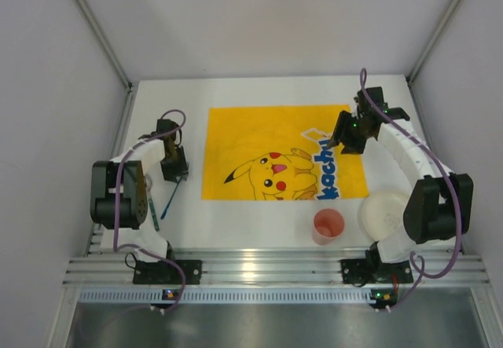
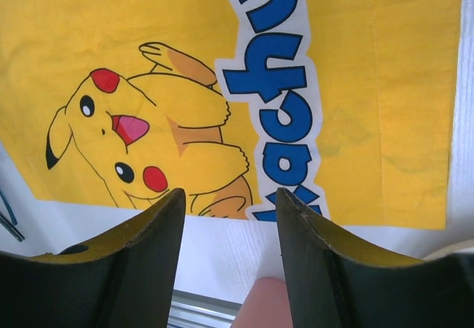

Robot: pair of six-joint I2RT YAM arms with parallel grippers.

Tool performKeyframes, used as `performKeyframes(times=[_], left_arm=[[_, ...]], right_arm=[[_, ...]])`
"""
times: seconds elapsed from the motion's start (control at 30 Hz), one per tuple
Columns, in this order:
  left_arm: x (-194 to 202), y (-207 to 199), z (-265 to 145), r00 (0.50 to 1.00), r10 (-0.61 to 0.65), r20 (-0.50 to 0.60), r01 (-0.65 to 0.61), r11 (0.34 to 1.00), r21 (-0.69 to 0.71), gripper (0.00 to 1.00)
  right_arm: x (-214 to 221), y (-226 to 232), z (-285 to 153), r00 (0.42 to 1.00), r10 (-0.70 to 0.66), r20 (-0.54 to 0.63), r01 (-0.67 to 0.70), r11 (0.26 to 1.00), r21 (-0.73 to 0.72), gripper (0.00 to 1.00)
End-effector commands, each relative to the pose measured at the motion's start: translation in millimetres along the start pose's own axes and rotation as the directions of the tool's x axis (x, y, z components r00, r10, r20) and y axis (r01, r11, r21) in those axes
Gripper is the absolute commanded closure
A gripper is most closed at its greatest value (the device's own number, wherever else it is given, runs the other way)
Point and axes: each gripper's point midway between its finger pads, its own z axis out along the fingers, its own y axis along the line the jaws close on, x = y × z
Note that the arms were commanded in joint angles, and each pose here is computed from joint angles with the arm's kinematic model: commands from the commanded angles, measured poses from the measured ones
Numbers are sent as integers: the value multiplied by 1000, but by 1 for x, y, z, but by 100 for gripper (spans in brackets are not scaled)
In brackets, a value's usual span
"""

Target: Set the dinner table for one person

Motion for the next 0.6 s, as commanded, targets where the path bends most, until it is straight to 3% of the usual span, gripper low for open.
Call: performKeyframes(times=[0.0,0.03,0.13,0.17,0.37,0.47,0.57], left_arm=[[8,33,32,998,-51,-49,46,995,-89,62],[7,35,33,997,-62,-52,57,995,-84,65],[7,44,39,994,-90,-67,83,992,-92,94],[8,45,41,994,-89,-70,82,991,-102,100],[-5,50,34,995,-90,-31,85,987,-133,100],[-36,43,1,994,-97,52,103,988,-114,100],[-79,8,-41,984,-90,155,101,993,-61,100]], right_arm=[[-4,-8,-10,1000,-13,28,13,1000,19,48],[-5,-9,-11,999,-14,30,13,1000,22,48],[-5,-15,-13,999,-11,34,10,1000,28,48],[-5,-18,-14,999,-7,34,6,1000,31,48],[0,-24,-17,999,6,36,-7,1000,29,48],[4,-23,-18,999,9,33,-9,1000,18,49],[4,-24,-20,999,7,43,-8,1000,20,49]])
